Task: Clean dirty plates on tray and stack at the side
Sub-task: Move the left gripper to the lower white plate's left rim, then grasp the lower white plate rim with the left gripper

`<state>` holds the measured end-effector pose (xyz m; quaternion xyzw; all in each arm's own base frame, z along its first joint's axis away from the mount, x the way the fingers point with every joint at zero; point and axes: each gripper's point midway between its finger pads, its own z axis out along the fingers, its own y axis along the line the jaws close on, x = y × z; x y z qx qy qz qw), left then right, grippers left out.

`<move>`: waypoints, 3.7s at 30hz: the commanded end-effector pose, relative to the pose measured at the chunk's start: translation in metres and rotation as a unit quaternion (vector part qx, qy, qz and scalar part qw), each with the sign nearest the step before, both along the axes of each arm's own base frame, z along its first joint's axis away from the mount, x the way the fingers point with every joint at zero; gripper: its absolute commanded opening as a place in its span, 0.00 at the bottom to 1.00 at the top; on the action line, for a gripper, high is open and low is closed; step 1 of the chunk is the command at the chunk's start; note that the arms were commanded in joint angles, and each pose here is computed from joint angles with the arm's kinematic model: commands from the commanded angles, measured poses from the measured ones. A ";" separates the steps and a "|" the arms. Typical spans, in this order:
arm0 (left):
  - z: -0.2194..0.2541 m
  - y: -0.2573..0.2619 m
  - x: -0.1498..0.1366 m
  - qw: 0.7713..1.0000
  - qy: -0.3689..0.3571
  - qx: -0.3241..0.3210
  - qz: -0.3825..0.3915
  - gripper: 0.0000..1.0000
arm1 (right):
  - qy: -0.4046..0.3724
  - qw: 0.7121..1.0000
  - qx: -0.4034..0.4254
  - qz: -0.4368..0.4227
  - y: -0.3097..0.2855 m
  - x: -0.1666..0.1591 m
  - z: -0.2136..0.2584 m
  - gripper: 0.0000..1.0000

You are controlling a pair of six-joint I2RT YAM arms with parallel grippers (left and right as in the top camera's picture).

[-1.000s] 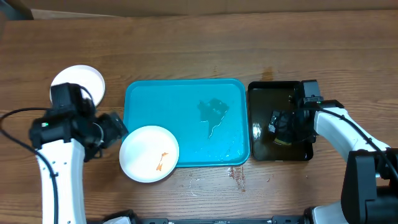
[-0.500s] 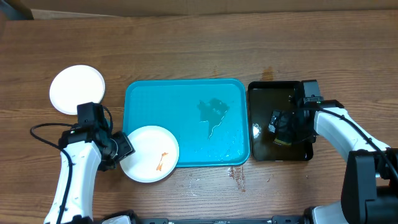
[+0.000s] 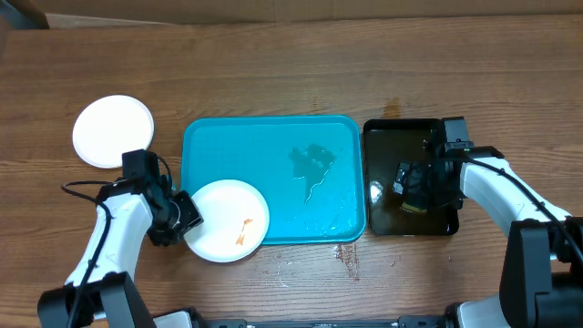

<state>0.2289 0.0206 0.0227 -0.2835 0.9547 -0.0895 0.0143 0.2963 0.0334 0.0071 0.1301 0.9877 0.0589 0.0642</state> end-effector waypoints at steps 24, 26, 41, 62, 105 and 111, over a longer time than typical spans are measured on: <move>0.091 -0.040 0.109 0.964 -0.185 0.033 -0.187 0.63 | 0.007 1.000 -0.004 -0.004 -0.003 -0.004 -0.003 1.00; 0.095 -0.037 0.116 0.955 -0.197 0.064 -0.214 0.62 | 0.007 1.000 -0.004 -0.004 -0.003 -0.004 -0.003 1.00; 0.019 -0.059 0.113 0.942 -0.115 0.053 -0.310 0.55 | 0.007 1.000 -0.004 -0.004 -0.003 -0.004 -0.003 1.00; -0.014 -0.060 0.109 0.952 -0.075 0.036 -0.295 0.14 | 0.007 1.000 -0.004 -0.004 -0.003 -0.004 -0.003 1.00; -0.020 -0.039 0.095 0.972 -0.030 0.063 -0.223 0.16 | 0.070 0.997 -0.005 -0.025 0.012 -0.035 -0.006 0.12; -0.020 -0.039 0.096 0.972 -0.032 0.064 -0.222 0.20 | 0.028 0.999 -0.009 -0.024 0.011 -0.009 0.006 0.72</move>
